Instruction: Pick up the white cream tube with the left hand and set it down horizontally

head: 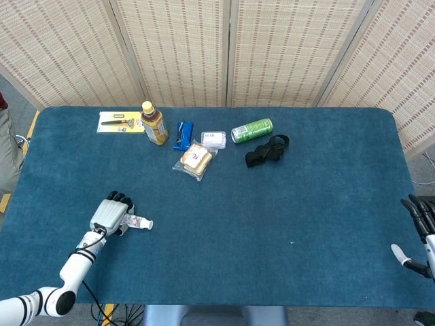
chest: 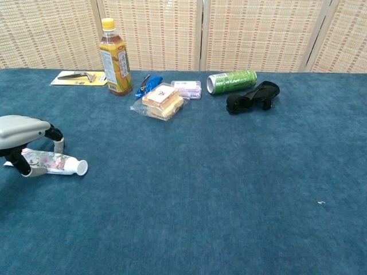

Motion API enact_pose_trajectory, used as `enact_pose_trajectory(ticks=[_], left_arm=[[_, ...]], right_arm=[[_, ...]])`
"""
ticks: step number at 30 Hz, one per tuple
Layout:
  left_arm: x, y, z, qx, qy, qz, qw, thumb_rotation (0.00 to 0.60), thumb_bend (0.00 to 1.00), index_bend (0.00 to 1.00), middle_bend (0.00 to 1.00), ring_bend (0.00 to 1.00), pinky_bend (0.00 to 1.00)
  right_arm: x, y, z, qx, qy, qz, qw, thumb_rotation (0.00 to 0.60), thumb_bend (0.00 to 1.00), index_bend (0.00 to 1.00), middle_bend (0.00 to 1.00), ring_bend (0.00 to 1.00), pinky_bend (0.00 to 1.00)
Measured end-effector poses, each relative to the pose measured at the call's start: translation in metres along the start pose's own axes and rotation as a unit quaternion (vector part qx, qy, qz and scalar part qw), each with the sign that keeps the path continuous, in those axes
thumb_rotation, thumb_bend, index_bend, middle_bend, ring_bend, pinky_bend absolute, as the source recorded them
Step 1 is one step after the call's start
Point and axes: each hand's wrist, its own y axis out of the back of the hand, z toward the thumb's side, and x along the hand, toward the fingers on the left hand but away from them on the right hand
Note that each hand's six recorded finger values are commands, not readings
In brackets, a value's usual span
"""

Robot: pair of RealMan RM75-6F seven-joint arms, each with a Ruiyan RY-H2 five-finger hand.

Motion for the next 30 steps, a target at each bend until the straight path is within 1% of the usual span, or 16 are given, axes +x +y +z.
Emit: enact_pose_trajectory(ticks=[5, 12, 18, 21, 27, 30], left_arm=[[-0.001, 0.004, -0.001, -0.006, -0.004, 0.010, 0.9999, 0.600, 0.33, 0.53, 0.42, 0.25, 0.06], [-0.003, 0.016, -0.003, -0.012, -0.012, 0.025, 0.9996, 0.600, 0.35, 0.57, 0.54, 0.33, 0.05], [-0.004, 0.027, -0.004, -0.004, -0.014, 0.033, 0.9994, 0.600, 0.35, 0.58, 0.63, 0.39, 0.06], [-0.005, 0.034, -0.004, 0.003, -0.015, 0.037, 0.9992, 0.600, 0.35, 0.59, 0.65, 0.41, 0.06], [-0.008, 0.053, -0.004, 0.014, -0.018, 0.047, 0.9987, 0.600, 0.35, 0.60, 0.65, 0.41, 0.06], [-0.011, 0.064, -0.001, 0.010, -0.023, 0.051, 0.9984, 0.600, 0.35, 0.60, 0.65, 0.41, 0.06]], right_arm=[[0.001, 0.001, 0.001, 0.000, 0.000, -0.002, 1.0000, 0.600, 0.21, 0.07, 0.06, 0.00, 0.00], [0.001, 0.001, 0.002, 0.001, 0.002, -0.002, 1.0000, 0.600, 0.21, 0.07, 0.06, 0.00, 0.00], [-0.001, 0.001, 0.008, 0.004, 0.017, -0.002, 0.9998, 0.600, 0.21, 0.07, 0.06, 0.00, 0.00], [-0.003, 0.001, 0.014, 0.007, 0.031, -0.002, 0.9995, 0.600, 0.21, 0.07, 0.06, 0.00, 0.00], [-0.010, -0.001, 0.031, 0.019, 0.064, 0.005, 0.9978, 0.600, 0.21, 0.07, 0.06, 0.00, 0.00], [-0.015, -0.002, 0.041, 0.028, 0.082, 0.011, 0.9961, 0.600, 0.21, 0.07, 0.06, 0.00, 0.00]])
